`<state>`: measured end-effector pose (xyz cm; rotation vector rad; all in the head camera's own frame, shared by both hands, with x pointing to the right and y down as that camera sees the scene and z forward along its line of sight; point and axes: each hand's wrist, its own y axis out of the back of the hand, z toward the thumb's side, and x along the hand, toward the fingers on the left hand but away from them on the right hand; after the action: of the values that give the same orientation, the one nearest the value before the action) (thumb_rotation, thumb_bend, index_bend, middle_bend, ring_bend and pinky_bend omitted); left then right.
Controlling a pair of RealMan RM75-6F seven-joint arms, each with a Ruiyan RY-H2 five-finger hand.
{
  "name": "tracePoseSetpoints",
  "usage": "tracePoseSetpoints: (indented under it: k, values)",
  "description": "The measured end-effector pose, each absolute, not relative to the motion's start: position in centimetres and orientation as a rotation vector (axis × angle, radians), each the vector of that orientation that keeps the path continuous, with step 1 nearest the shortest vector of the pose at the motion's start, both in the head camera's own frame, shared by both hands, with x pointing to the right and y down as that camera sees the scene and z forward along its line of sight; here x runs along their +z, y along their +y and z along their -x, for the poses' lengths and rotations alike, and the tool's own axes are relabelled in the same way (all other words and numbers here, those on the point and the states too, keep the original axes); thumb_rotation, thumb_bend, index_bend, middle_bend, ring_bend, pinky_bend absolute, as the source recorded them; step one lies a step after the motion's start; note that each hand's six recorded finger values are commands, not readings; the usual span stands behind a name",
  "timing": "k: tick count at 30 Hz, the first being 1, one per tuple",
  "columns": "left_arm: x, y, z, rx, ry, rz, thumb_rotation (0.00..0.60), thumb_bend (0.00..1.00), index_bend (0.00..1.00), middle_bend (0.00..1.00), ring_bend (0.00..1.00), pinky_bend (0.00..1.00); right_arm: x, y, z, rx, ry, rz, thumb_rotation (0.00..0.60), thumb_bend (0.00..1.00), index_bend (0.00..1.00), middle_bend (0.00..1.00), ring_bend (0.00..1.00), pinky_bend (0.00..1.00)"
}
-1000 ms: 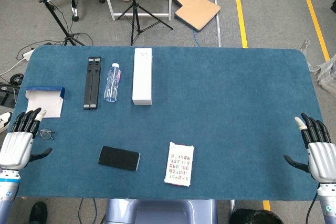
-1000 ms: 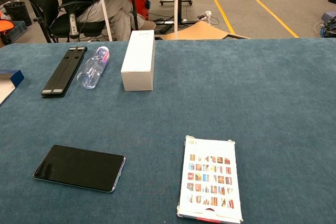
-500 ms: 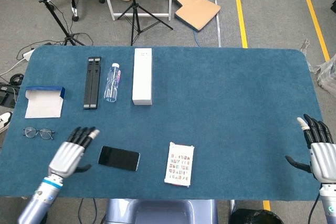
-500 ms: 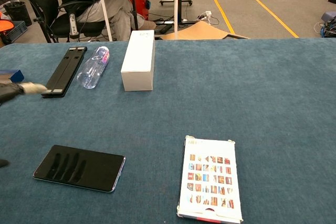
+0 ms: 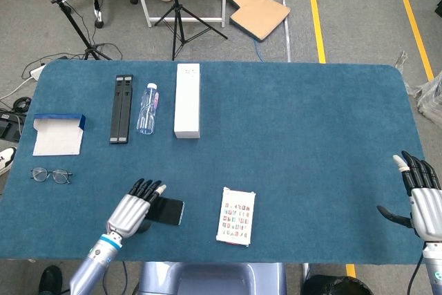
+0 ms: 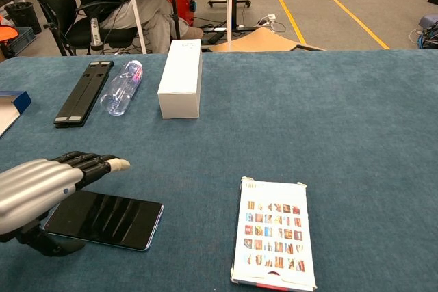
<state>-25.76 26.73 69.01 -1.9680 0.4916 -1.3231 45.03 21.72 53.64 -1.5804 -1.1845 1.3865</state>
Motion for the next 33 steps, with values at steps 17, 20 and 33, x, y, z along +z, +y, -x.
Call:
tracePoseSetpoints:
  k: [17, 20, 33]
  values:
    - [70.8, 26.9, 25.1, -1.344, 0.466, 1.98, 0.6, 0.28, 0.0, 0.0, 0.0, 0.0, 53.8, 21.7, -45.1, 1.391, -1.183, 1.588, 0.6, 0.0, 0.01, 0.0, 0.0, 0.0]
    - [71.1, 26.9, 25.0, -1.345, 0.455, 1.977, 0.6, 0.29, 0.0, 0.0, 0.0, 0.0, 53.9, 21.7, -45.1, 1.395, -1.18, 1.588, 0.6, 0.0, 0.01, 0.0, 0.0, 0.0]
    - [71.2, 27.9, 25.6, -1.332, 0.395, 1.968, 0.6, 0.62, 0.1, 0.06, 0.09, 0.09, 54.0, 21.7, -45.0, 1.395, -1.182, 1.595, 0.6, 0.0, 0.01, 0.0, 0.0, 0.0]
